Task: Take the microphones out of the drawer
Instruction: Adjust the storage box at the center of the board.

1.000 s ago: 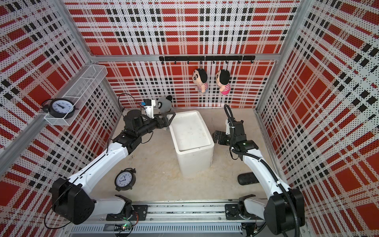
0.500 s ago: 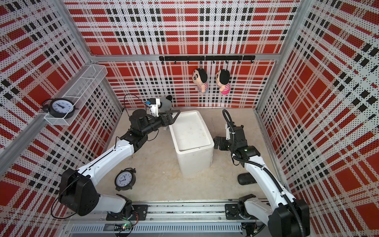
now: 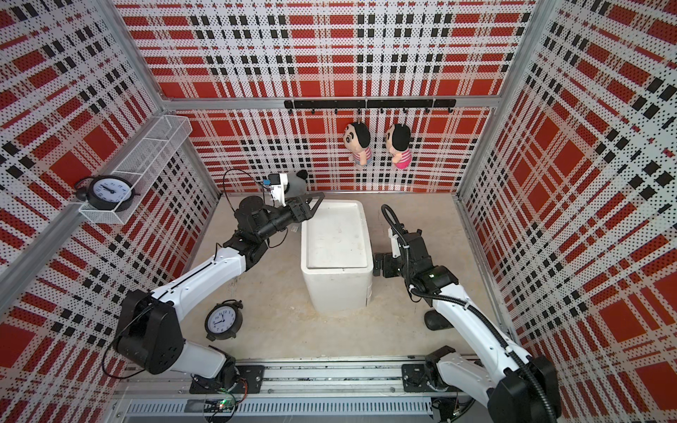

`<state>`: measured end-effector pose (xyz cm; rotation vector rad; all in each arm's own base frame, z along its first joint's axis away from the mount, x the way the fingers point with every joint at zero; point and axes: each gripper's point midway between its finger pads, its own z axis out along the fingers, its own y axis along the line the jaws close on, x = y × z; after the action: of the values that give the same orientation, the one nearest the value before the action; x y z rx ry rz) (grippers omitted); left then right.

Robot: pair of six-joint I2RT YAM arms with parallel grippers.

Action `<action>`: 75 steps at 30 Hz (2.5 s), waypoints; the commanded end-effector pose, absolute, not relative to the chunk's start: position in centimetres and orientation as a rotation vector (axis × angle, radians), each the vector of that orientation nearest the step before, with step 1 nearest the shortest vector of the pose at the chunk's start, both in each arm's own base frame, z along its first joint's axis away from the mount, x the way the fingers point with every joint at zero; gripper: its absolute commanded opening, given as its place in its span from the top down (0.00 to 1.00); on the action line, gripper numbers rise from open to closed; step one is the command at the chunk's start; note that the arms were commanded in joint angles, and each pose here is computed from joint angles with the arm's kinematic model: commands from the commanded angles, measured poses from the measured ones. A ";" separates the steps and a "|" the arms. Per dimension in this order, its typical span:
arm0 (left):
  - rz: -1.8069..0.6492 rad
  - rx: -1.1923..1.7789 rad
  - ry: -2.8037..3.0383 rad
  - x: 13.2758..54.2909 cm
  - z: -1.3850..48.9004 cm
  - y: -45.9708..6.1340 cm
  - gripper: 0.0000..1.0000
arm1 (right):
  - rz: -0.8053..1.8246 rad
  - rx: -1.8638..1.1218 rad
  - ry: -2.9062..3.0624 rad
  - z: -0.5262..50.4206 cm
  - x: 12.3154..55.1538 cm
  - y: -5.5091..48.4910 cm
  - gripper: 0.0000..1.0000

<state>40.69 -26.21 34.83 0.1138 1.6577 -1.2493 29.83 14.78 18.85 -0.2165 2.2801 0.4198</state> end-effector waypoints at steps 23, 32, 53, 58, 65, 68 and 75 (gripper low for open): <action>-1.358 0.154 1.816 40.8 29.2 -27.7 0.02 | 0.539 -0.227 2.148 20.1 27.2 21.1 0.00; -1.121 0.120 1.880 42.6 30.0 -21.8 0.02 | 0.678 -0.337 2.161 20.2 25.8 21.0 0.00; -0.485 0.310 2.118 38.8 29.9 -16.0 0.02 | 0.827 -0.373 2.159 20.1 24.8 21.1 0.00; -0.385 0.376 2.164 37.9 29.8 -17.1 0.01 | 0.870 -0.404 2.127 20.0 24.3 21.5 0.00; -0.341 0.375 2.199 38.0 29.5 -17.4 0.10 | 0.921 -0.440 2.072 20.8 23.9 22.1 0.00; -0.312 0.368 2.222 38.4 29.0 -17.3 0.23 | 0.931 -0.444 2.049 21.2 23.8 22.1 0.00; -0.310 0.434 2.243 38.6 28.7 -18.9 0.31 | 0.935 -0.467 2.033 21.4 23.8 22.3 0.00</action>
<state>38.55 -18.79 28.81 0.4063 2.2245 -0.3494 23.65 22.14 20.41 -0.4426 2.0893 0.9256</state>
